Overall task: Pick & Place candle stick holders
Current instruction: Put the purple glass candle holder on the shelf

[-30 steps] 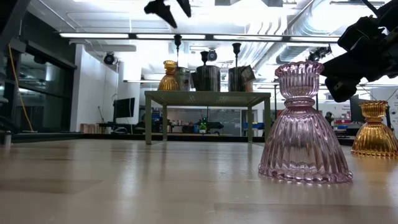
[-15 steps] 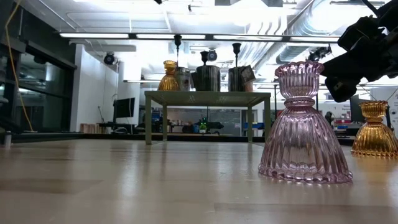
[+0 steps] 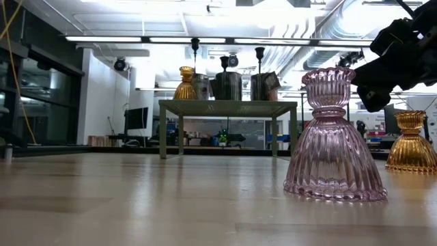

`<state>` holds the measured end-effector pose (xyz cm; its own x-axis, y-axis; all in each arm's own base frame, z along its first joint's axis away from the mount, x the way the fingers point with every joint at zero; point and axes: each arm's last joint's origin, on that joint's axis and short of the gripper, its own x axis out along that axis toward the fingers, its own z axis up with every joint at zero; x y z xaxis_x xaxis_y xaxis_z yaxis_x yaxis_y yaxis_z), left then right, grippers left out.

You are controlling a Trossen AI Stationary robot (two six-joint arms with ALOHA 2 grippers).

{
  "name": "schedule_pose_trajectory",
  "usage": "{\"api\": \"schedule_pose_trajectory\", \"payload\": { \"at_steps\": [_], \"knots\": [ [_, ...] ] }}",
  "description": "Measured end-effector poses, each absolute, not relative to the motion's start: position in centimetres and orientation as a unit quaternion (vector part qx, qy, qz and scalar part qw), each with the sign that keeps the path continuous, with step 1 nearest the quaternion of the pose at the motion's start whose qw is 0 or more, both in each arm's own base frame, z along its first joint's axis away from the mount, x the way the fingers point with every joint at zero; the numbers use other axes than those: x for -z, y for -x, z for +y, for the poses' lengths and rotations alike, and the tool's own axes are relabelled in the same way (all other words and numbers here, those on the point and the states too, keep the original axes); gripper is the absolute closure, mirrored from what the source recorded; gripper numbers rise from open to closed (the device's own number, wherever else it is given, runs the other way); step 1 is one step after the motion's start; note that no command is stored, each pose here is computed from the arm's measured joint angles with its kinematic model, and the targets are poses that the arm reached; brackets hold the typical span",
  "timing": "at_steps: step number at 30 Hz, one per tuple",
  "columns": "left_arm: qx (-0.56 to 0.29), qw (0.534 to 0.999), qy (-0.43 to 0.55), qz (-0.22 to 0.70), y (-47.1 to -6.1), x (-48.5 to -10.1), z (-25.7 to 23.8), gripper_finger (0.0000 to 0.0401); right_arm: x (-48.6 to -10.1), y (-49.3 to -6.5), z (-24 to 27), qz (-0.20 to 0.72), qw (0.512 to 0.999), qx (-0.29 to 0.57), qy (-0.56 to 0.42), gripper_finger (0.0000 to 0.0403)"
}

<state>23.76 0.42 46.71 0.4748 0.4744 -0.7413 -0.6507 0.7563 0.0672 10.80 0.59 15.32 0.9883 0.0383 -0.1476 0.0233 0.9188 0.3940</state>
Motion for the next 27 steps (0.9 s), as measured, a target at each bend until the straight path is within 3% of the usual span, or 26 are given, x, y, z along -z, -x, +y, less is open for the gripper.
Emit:
{"api": "schedule_pose_trajectory", "payload": {
  "at_steps": [10, 19, 27],
  "knots": [
    [-0.299, 0.873, 0.188, 0.336, -20.2, -41.3, -2.8, 0.01, -15.3, -10.8, 0.6, 0.077, 0.972, -0.005, -0.22, 0.0359],
    [-0.24, 0.894, 0.291, 0.24, -16.7, -35.6, -4.9, 0.01, -15.5, -10.8, 0.6, 0.07, 0.926, 0.0, -0.37, 0.0359],
    [-0.23, 0.898, 0.325, 0.188, -13.8, -31.8, -5.9, 0.01, -16.2, -10.8, 0.6, 0.066, 0.903, 0.006, -0.425, 0.0371]
  ]
}}
